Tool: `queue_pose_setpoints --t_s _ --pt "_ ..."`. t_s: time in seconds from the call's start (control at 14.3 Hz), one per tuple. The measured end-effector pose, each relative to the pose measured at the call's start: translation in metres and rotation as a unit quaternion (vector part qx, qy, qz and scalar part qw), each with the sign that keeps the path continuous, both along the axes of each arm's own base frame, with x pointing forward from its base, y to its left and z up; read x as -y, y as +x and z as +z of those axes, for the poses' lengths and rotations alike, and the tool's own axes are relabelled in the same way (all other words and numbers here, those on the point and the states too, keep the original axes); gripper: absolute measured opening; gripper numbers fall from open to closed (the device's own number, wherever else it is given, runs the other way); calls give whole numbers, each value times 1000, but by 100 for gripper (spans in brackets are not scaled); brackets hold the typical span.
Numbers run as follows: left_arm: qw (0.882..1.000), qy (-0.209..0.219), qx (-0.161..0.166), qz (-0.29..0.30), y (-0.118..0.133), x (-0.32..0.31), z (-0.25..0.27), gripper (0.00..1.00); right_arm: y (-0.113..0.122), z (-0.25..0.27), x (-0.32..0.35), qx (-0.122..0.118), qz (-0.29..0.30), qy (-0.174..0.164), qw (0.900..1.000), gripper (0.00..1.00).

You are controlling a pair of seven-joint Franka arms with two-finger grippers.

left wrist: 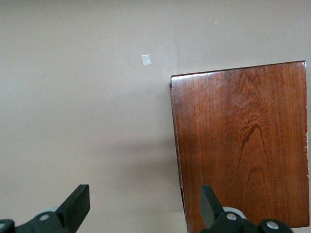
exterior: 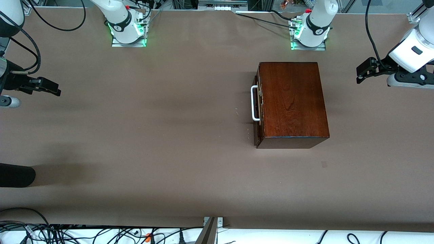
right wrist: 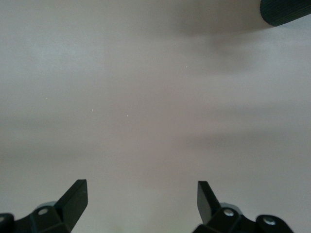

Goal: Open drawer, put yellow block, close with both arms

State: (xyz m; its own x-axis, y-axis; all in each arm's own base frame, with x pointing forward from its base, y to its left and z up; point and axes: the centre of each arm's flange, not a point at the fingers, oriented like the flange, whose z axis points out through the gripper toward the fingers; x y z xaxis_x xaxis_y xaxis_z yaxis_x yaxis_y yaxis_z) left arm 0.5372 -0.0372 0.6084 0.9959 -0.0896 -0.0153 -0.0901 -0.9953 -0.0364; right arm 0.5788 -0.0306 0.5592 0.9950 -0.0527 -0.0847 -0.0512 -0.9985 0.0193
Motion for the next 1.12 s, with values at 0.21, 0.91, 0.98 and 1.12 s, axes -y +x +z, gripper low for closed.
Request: queue_pose_setpoints --t_s 0.21,0.91,0.98,1.12 --pt "1000 3 0 -3 2 3 0 100 0 0 0 0 0 0 1000 100" --pt "1000 5 -14 -5 13 8 -4 100 0 0 0 0 0 0 1000 100" --pt "1000 5 -14 -6 13 8 -4 100 0 0 0 0 0 0 1000 100" --pt "1000 5 -14 -6 13 8 -4 100 0 0 0 0 0 0 1000 100"
